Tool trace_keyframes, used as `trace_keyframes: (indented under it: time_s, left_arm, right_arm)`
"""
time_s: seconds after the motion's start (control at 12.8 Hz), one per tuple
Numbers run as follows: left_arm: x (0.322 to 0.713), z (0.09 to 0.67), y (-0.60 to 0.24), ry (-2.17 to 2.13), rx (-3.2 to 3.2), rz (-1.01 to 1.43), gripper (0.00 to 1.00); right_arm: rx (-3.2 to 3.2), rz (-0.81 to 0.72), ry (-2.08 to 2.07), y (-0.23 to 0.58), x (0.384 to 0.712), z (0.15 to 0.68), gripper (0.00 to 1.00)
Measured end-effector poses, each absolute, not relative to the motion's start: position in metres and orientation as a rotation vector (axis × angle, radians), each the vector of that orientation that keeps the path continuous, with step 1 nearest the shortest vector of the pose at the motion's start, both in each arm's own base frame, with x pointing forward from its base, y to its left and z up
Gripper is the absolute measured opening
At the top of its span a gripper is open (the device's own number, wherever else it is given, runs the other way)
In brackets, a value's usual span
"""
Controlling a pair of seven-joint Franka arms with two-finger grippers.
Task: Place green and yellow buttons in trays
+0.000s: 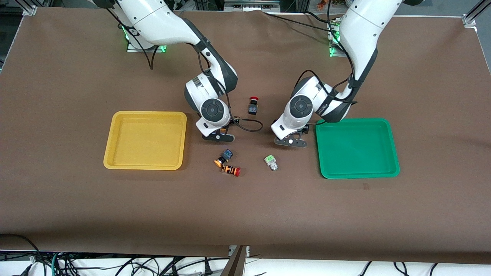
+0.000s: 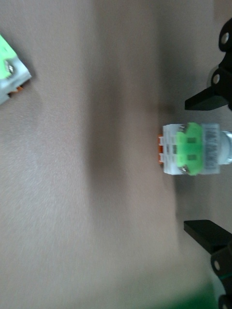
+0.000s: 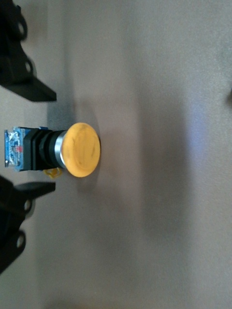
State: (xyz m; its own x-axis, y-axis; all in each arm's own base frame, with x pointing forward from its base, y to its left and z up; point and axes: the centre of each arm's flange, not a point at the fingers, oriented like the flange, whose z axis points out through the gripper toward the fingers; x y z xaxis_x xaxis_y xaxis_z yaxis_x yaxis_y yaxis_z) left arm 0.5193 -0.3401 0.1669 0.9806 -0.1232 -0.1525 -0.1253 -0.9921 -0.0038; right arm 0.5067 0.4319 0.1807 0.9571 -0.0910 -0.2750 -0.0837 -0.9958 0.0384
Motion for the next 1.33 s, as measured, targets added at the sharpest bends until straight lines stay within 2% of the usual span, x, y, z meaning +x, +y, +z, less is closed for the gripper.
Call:
trace_keyframes:
  time_s: [0.08,0.16,0.24,0.47,0.71,0.86,1.1,1.25,1.33]
  left_arm:
    - [0.519,0.164,-0.34,0.195,-3.115,0.237,1.0]
    - [0.52,0.164,-0.34,0.196,-3.116,0.236,0.91]
    - [0.52,0.165,-0.341,0.196,-3.118,0.232,0.79]
    - [0.524,0.173,-0.343,0.197,-3.123,0.214,0.42]
    - [0.534,0.211,-0.331,0.18,-3.07,0.259,0.41]
    - [0.552,0.254,-0.293,0.184,-3.023,0.303,0.41]
    - [0.598,0.265,-0.171,0.31,-3.043,0.347,0.41]
    - [0.611,0.231,-0.105,0.348,-3.073,0.391,0.41]
    - [0.61,0.21,-0.097,0.351,-3.08,0.419,0.41]
  right_arm:
    - [3.081,-0.434,-0.14,0.432,0.507,0.181,0.56]
    - [3.081,-0.433,-0.143,0.431,0.508,0.181,0.45]
    - [3.083,-0.427,-0.142,0.43,0.509,0.183,0.39]
    - [3.073,-0.428,-0.068,0.389,0.544,0.222,0.39]
    - [3.074,-0.51,0.056,0.257,0.608,0.268,0.39]
    - [3.07,-0.533,0.137,0.164,0.635,0.268,0.39]
    - [3.021,-0.618,0.128,0.075,0.637,0.239,0.39]
    - [3.005,-0.688,0.07,0.042,0.63,0.215,0.39]
    - [2.999,-0.714,0.047,0.032,0.626,0.205,0.4]
